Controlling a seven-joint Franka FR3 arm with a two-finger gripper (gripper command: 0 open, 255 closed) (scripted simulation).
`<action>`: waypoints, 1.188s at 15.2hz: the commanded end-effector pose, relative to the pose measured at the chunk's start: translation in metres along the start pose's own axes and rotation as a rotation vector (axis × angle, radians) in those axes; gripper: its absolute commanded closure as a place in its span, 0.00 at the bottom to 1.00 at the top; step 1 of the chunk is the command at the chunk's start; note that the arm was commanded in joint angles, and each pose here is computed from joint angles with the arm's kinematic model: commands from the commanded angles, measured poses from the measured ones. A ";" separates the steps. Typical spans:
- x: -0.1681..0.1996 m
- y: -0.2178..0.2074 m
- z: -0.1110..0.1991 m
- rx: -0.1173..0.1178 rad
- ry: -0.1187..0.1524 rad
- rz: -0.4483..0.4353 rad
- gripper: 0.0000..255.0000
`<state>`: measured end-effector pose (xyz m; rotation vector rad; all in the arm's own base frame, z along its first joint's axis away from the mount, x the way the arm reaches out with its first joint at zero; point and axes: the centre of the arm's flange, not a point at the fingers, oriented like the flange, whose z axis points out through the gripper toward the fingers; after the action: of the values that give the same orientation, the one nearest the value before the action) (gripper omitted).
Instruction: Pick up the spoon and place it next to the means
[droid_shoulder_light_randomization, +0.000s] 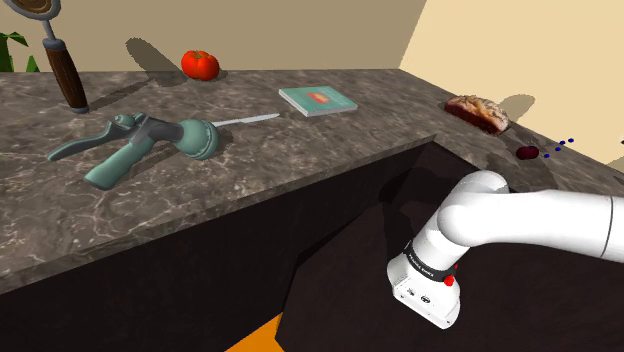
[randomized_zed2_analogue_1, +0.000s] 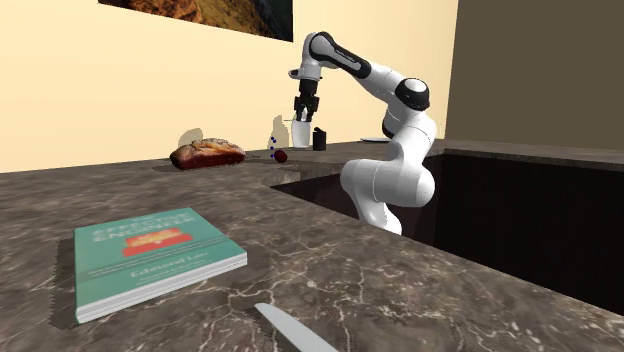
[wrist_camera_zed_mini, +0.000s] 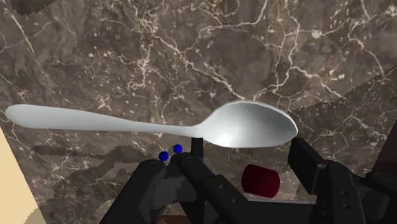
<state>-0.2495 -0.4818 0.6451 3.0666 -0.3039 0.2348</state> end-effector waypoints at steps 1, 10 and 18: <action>-0.002 0.001 0.009 0.000 0.000 -0.001 1.00; -0.010 -0.001 0.056 0.000 0.000 -0.001 1.00; -0.016 -0.002 0.098 0.000 0.000 -0.001 1.00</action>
<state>-0.2496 -0.4839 0.5504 3.0667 -0.3032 0.2341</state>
